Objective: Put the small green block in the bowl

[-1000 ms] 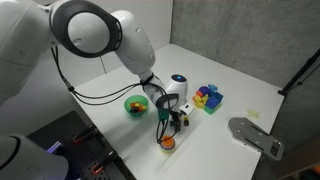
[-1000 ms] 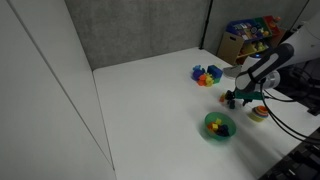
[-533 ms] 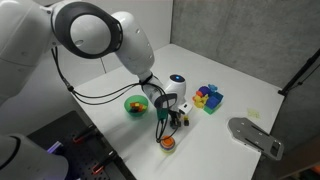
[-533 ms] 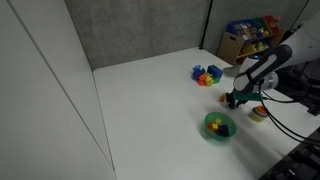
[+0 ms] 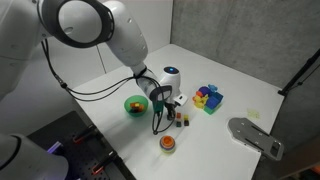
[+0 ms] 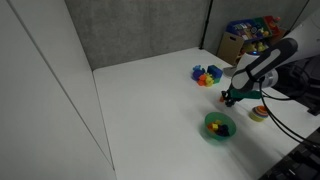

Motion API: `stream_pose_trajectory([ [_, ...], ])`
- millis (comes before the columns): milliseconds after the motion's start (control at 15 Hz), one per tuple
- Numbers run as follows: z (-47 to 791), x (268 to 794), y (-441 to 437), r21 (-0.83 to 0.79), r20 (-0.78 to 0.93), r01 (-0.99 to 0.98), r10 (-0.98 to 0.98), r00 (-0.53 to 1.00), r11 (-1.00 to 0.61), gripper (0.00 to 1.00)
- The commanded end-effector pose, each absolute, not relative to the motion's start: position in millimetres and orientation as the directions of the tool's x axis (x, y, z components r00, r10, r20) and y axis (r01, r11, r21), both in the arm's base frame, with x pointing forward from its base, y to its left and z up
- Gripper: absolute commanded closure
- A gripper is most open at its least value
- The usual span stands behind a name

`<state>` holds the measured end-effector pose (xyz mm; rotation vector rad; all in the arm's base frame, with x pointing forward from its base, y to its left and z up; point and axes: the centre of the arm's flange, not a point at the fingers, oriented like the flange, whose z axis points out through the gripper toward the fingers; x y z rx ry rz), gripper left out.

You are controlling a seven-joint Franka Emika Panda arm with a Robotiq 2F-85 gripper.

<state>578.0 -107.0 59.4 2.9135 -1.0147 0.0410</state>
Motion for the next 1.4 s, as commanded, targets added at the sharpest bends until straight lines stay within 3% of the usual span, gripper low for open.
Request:
stream_pose_trajectory([
  [0,107,553,-68,0.022,0.075,-0.585,-0.582,0.809,-0.811,0.91],
  [600,189,481,38,-0.032,0.123,-0.45,-0.45,0.884,-0.893,0.91],
  [667,195,475,43,-0.032,0.118,-0.445,-0.446,0.887,-0.895,0.46],
  [800,205,466,51,-0.026,0.106,-0.451,-0.451,0.886,-0.892,0.4],
  [1133,241,453,57,0.027,0.087,-0.422,-0.419,0.904,-0.906,0.01],
  [1333,266,450,58,0.062,0.074,-0.346,-0.342,0.937,-0.936,0.0],
])
